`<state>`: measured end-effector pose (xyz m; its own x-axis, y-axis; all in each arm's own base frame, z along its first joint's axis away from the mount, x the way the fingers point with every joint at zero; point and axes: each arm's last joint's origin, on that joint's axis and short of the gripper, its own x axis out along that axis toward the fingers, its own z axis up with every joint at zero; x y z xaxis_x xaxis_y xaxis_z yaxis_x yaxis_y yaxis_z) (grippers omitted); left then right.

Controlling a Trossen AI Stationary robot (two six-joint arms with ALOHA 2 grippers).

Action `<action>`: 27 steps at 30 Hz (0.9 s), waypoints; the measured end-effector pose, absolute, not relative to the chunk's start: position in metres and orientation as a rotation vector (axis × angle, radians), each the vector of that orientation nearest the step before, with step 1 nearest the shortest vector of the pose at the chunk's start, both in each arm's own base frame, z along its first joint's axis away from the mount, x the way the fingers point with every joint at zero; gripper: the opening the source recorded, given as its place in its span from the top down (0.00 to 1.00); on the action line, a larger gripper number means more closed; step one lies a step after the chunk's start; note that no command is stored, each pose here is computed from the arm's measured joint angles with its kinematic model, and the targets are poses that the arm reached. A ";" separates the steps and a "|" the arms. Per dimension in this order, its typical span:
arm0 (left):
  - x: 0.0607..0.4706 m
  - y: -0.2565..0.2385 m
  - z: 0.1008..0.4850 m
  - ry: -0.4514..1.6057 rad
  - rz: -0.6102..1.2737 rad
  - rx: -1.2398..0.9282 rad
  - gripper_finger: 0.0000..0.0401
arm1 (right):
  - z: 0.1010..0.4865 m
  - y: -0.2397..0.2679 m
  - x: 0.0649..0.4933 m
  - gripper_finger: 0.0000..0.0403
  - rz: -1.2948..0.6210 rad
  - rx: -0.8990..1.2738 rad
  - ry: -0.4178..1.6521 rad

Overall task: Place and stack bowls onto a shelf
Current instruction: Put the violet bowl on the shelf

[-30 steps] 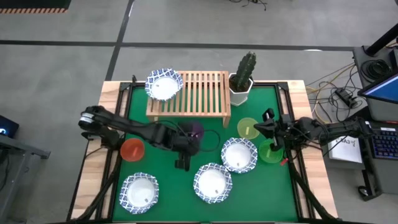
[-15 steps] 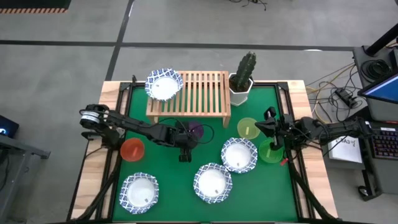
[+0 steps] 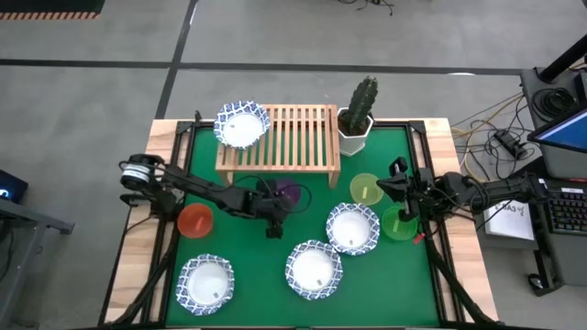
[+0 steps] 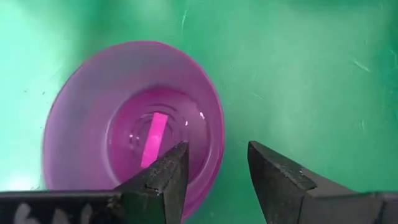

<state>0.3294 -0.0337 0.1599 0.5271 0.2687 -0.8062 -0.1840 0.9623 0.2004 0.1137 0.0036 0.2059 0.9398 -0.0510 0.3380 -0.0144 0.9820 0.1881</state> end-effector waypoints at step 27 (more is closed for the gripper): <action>0.357 -0.085 0.198 1.067 0.001 0.252 1.00 | 0.206 0.004 0.114 0.98 -0.021 0.180 -0.349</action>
<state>0.3567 -0.0850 0.1980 0.4860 0.1222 -0.8654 0.1207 0.9713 0.2050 0.1136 0.0035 0.2059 0.9396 -0.0518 0.3384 -0.0102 0.9838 0.1789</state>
